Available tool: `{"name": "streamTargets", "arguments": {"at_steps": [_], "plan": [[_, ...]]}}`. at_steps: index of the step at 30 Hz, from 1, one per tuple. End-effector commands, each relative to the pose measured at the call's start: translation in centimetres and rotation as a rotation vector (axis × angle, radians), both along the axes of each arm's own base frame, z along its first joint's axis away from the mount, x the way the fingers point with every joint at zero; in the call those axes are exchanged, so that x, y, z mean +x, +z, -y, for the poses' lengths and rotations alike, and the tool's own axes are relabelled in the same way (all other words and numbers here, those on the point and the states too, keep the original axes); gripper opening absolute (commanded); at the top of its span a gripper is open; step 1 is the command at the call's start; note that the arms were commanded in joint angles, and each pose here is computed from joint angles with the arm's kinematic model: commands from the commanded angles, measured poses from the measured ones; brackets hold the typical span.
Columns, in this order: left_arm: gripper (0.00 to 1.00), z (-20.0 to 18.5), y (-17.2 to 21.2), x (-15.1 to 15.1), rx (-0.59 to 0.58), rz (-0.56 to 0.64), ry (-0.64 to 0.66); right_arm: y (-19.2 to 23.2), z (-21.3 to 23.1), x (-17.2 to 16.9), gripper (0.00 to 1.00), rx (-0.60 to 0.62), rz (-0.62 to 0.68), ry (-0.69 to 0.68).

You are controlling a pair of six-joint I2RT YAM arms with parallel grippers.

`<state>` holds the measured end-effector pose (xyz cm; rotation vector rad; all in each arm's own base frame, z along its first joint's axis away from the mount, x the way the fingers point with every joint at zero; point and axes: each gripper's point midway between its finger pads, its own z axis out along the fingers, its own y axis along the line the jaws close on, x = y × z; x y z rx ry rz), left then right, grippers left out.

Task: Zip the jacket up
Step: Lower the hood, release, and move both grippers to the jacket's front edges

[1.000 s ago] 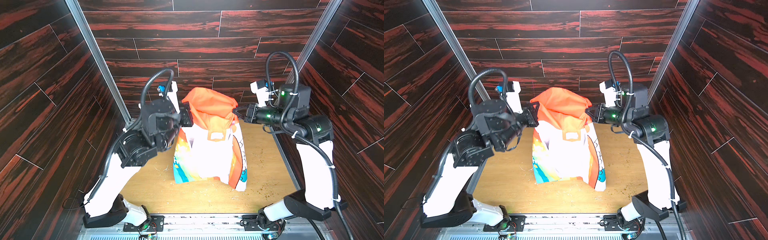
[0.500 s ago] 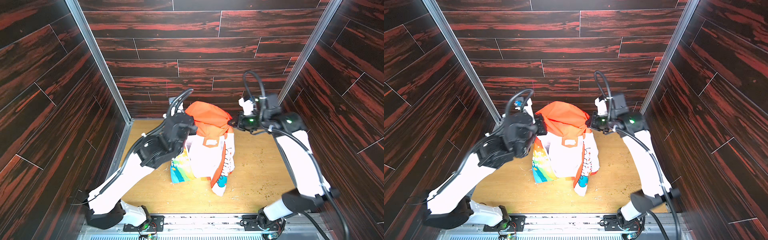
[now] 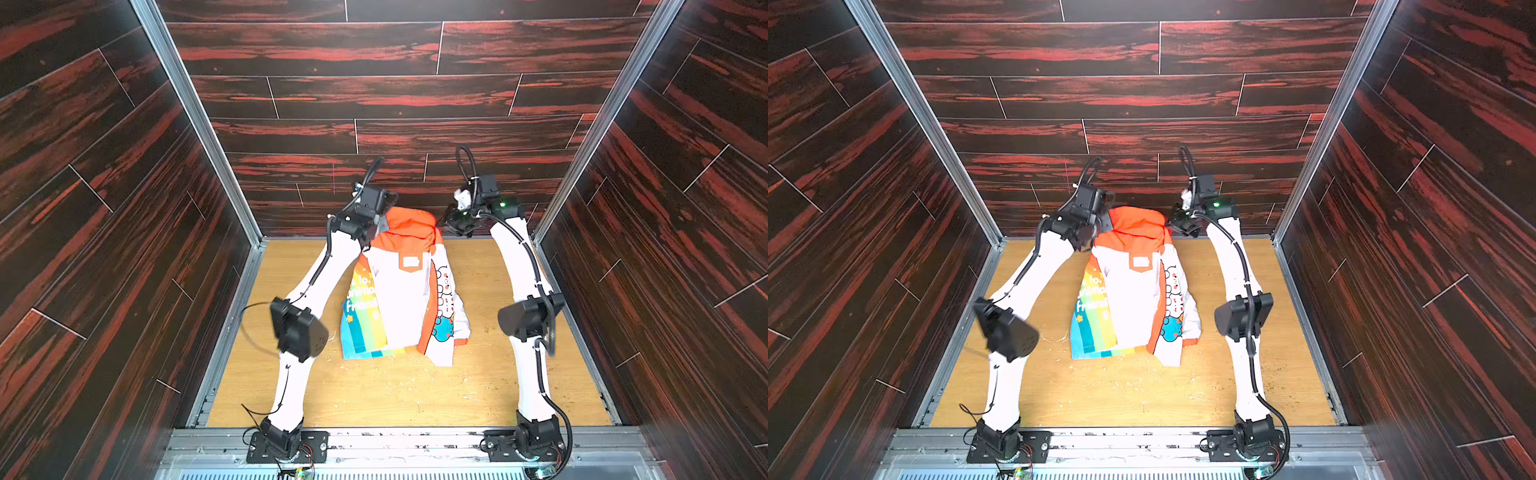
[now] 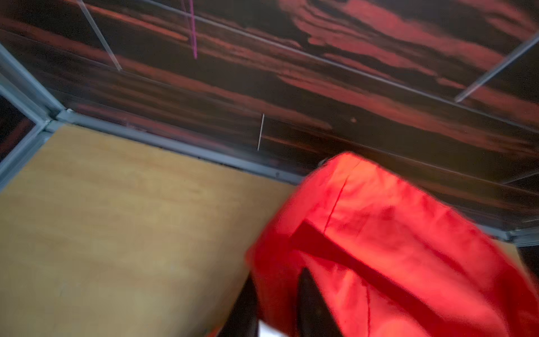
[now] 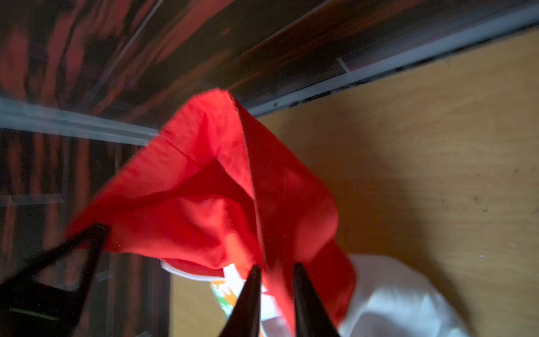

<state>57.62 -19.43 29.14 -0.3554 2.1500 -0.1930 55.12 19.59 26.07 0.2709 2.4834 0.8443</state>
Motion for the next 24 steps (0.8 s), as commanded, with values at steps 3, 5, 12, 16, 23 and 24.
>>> {"name": "streamTargets", "arguments": {"at_steps": [3, 5, 12, 16, 23, 24], "plan": [[0.56, -0.6, 0.0, 0.6, -0.084, -0.043, -0.031, -2.7, 2.7, 1.6, 0.5, 0.065, -0.087, -0.084], [0.57, -0.5, -0.1, 0.7, -0.089, -0.048, -0.041, -1.9, 3.5, 1.6, 0.53, 0.059, -0.064, -0.091], [0.57, 0.4, 0.3, -3.3, -0.171, -0.102, -0.129, -0.6, 3.8, -1.8, 0.44, -0.026, -0.081, -0.03], [0.57, 1.9, -0.7, -7.2, -0.267, -0.176, -0.197, -1.3, 2.5, -5.6, 0.38, -0.145, -0.133, 0.035], [0.57, 3.7, -5.6, -14.9, -0.505, -0.296, -0.193, -3.5, -1.3, -14.9, 0.44, -0.177, -0.156, 0.14], [0.57, 3.9, -6.5, -16.0, -0.517, -0.314, -0.192, -4.2, -1.6, -16.3, 0.45, -0.16, -0.17, 0.145]]}}
